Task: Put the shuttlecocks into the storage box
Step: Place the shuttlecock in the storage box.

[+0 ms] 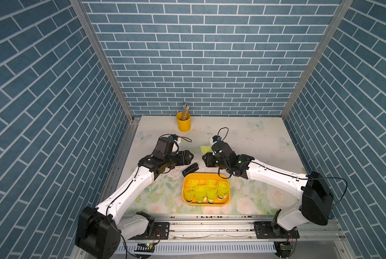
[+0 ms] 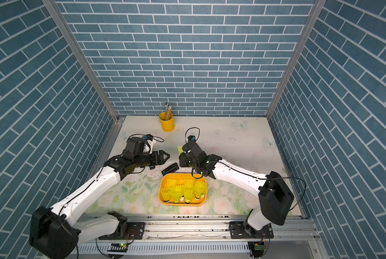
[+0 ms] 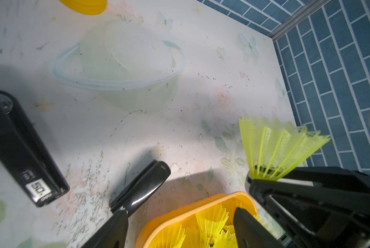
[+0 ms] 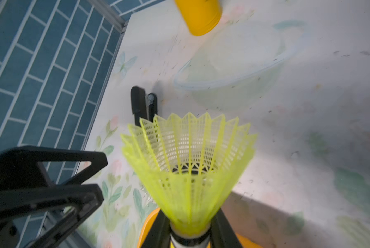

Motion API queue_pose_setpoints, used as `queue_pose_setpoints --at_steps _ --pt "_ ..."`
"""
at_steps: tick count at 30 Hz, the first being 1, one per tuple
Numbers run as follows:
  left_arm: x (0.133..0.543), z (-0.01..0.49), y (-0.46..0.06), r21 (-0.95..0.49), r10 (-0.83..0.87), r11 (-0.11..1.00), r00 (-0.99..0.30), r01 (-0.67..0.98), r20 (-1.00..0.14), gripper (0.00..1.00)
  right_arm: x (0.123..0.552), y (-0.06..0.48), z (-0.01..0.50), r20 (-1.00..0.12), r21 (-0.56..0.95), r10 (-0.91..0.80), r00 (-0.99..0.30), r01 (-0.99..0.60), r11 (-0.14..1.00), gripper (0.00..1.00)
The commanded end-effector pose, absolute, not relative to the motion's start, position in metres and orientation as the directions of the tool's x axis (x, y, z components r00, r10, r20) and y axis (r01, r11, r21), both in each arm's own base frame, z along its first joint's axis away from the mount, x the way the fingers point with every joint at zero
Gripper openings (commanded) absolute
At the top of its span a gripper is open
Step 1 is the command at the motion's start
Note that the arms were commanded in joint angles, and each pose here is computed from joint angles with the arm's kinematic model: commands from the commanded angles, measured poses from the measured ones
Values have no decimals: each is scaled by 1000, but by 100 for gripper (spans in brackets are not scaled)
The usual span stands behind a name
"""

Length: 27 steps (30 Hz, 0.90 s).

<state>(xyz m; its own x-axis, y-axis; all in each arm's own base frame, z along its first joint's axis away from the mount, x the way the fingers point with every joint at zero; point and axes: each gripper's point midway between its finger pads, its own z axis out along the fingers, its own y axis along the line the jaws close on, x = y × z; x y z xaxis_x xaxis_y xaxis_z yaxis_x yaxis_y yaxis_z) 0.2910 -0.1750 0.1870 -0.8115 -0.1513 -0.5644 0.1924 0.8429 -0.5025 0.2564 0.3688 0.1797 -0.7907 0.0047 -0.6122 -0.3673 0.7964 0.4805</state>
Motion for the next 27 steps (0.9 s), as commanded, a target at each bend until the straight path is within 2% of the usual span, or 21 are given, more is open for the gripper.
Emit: queue_pose_setpoints --at_steps 1,6,14,27 --pt "267 172 -154 -467 -174 878 -840 105 -514 83 232 387 185 -602 531 -17 -799 -416 738 24" --pt "239 166 -138 -464 -199 884 -847 62 -493 84 204 411 173 -559 545 -103 -823 -458 702 24" --pt "207 153 -127 -485 -223 874 -864 27 -451 84 171 418 154 -475 564 -201 -857 -472 678 24" --pt "183 143 -126 -520 -224 854 -882 27 -415 84 149 430 123 -414 522 -263 -871 -464 715 25"
